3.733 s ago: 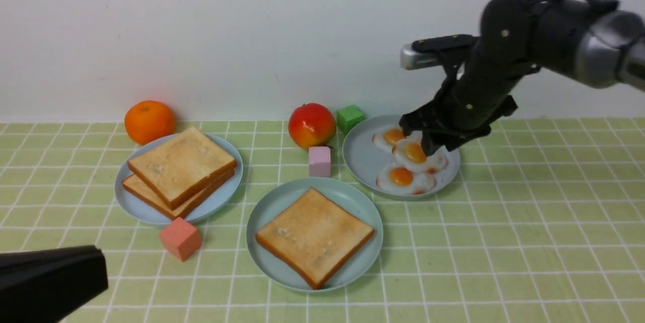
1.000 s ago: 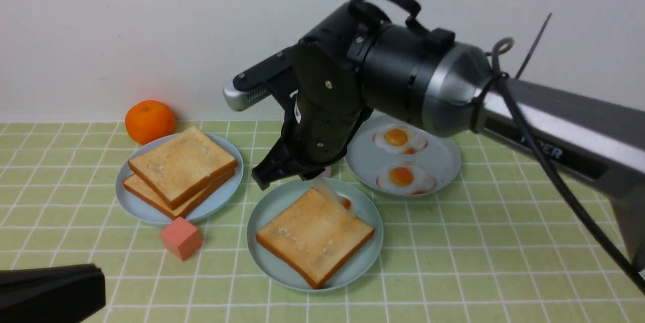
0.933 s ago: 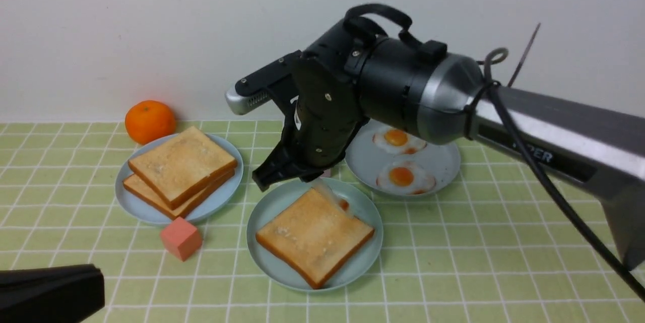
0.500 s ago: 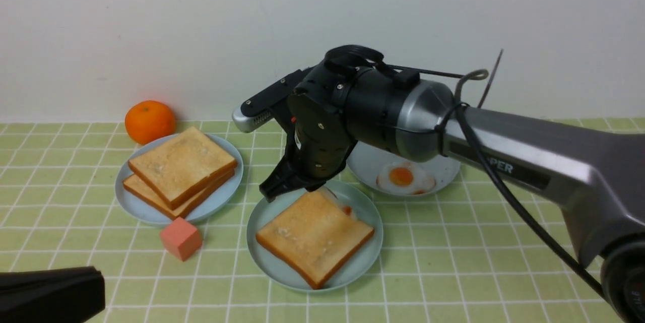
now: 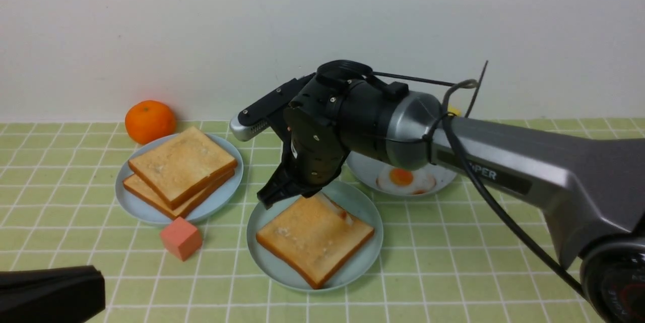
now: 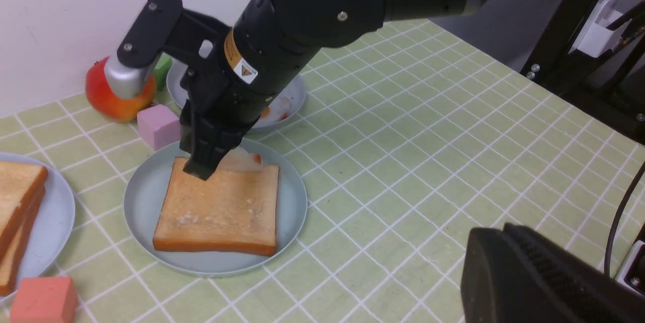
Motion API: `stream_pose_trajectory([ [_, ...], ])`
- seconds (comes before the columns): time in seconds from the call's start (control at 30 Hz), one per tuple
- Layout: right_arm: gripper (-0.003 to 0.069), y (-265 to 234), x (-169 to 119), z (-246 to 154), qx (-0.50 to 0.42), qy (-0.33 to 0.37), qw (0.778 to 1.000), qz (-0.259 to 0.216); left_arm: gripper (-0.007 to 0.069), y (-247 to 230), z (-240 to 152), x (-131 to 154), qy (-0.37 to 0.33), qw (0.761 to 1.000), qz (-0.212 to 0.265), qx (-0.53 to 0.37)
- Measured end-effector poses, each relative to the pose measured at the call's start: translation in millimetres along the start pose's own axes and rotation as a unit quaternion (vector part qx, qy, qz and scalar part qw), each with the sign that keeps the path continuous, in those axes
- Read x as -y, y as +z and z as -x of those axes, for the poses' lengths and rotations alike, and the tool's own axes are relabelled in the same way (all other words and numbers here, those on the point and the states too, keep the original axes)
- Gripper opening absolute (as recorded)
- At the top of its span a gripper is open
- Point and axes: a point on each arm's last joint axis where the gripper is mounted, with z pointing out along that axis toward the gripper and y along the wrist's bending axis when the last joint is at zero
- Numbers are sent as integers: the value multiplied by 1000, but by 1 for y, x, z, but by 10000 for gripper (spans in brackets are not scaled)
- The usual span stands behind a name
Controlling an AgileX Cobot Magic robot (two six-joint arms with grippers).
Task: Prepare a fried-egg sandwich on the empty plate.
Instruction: Use the right arm to place the fried egg on the slice of bread in the middle
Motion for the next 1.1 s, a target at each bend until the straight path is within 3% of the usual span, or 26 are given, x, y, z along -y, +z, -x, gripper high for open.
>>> stream_pose_trajectory([
  [0.37, 81, 1, 0, 0, 0, 15, 1000, 2, 34, 0, 0, 0, 0, 1000, 0, 0],
  [0.47, 112, 1, 0, 0, -1, 37, 999, 2, 36, 0, 0, 0, 0, 1000, 0, 0],
  [0.57, 164, 1, -1, 0, -2, 60, 998, 4, 39, 0, 0, 0, 0, 1000, 0, 0],
  [0.7, 342, 0, -3, -2, -14, 101, 995, 14, 41, 0, 0, 0, 0, 1000, 0, 0],
  [0.83, 451, -9, -5, -2, -22, 118, 992, 37, 49, 0, 0, 0, 0, 1000, 0, 1],
  [0.97, 485, -39, -3, 2, -21, 109, 992, 57, 55, 3, -5, -1, -1, 1000, 2, -7],
  [1.1, 461, -77, 4, 1, -29, 88, 994, 57, 57, 11, -11, -3, -3, 1000, 5, -28],
])
